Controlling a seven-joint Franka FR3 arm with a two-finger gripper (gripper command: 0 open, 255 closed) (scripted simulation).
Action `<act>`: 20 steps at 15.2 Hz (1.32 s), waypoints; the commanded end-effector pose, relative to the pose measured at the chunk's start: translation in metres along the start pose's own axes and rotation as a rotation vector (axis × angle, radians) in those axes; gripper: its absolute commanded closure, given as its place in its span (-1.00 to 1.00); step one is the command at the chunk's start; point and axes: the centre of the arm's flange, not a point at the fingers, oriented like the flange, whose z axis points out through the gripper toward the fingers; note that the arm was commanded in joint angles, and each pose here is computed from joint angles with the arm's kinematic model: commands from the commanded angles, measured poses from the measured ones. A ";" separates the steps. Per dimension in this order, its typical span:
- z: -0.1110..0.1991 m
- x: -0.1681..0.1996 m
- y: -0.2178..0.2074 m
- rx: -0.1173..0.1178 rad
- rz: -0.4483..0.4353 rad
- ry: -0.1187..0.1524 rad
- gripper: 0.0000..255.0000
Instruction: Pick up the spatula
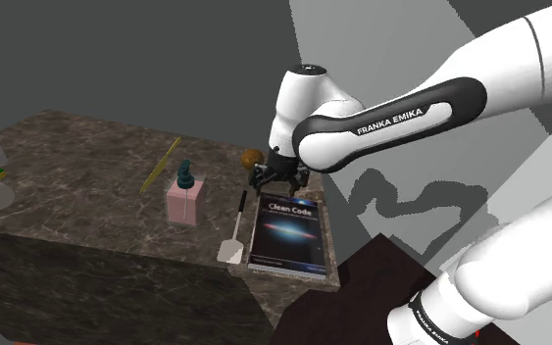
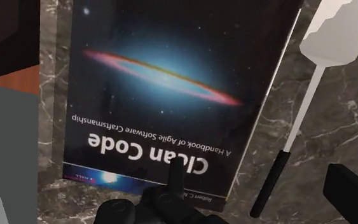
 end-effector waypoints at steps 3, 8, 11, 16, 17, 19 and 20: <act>0.036 0.006 -0.039 0.002 0.093 -0.014 -1.00; 0.081 0.018 -0.085 0.002 0.203 -0.030 -1.00; 0.093 0.018 -0.086 0.002 0.207 -0.031 -1.00; 0.123 0.015 -0.087 0.002 0.207 -0.031 -1.00; 0.123 0.015 -0.087 0.002 0.207 -0.031 -1.00; 0.122 0.015 -0.086 0.002 0.207 -0.031 1.00; 0.122 0.015 -0.086 0.002 0.207 -0.031 1.00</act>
